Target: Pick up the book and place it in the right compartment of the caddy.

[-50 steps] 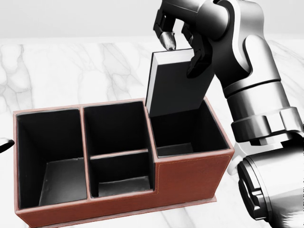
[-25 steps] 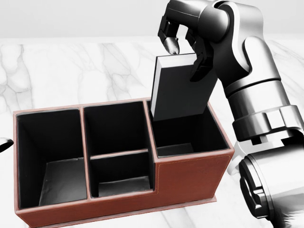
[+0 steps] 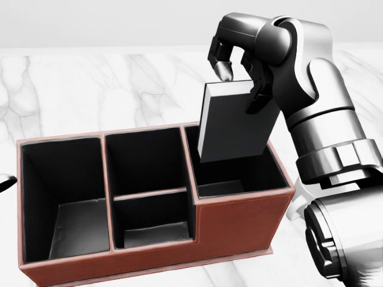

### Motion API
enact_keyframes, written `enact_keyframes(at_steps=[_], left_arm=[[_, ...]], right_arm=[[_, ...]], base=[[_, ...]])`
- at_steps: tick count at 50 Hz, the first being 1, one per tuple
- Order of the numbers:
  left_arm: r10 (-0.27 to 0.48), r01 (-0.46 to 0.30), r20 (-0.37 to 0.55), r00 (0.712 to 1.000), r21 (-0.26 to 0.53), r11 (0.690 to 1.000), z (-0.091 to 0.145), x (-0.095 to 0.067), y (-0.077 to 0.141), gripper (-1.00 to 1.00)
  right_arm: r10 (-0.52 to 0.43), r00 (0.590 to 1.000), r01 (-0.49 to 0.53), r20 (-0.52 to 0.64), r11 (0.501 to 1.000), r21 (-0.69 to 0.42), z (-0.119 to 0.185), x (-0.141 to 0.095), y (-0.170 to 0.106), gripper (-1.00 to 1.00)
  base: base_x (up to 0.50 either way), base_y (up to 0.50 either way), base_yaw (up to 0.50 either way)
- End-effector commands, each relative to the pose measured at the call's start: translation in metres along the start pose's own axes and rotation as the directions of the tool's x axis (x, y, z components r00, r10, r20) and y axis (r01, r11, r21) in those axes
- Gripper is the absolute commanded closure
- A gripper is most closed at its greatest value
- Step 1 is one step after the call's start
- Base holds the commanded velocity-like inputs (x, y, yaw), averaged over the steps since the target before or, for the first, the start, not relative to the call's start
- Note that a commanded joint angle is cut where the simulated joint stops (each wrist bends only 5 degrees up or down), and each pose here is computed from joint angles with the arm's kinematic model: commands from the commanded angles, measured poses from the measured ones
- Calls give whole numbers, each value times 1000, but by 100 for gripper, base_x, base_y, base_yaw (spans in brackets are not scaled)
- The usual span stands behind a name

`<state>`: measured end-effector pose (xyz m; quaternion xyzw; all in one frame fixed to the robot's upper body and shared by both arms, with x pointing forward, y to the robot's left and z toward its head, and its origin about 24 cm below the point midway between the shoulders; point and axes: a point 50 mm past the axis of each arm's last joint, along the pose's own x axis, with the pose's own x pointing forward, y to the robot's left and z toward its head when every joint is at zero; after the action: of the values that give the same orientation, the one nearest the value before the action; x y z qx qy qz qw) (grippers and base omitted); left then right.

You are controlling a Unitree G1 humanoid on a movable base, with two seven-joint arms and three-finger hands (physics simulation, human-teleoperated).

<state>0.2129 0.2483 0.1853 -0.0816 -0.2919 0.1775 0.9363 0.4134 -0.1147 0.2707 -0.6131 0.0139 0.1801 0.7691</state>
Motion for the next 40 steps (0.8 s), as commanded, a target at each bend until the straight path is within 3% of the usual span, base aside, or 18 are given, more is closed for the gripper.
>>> enact_keyframes(at_steps=[1, 12, 40], left_arm=[[0, 0, 3, 1000, 0, 1000, 1, 0, 0, -100], [0, 0, 8, 1000, -1, 1000, 2, 1, -1, -100], [1, -1, 3, 1000, -3, 1000, 1, 1, 0, -100]], right_arm=[[5, 1000, -4, -13, 1000, 20, -6, 0, 1, 100], [13, 1000, -13, -16, 1000, 25, -7, 1, 2, 100], [137, 989, -133, -50, 988, 81, -20, 13, 31, 100]], base=[[0, 0, 0], [0, 0, 0], [0, 0, 0]])
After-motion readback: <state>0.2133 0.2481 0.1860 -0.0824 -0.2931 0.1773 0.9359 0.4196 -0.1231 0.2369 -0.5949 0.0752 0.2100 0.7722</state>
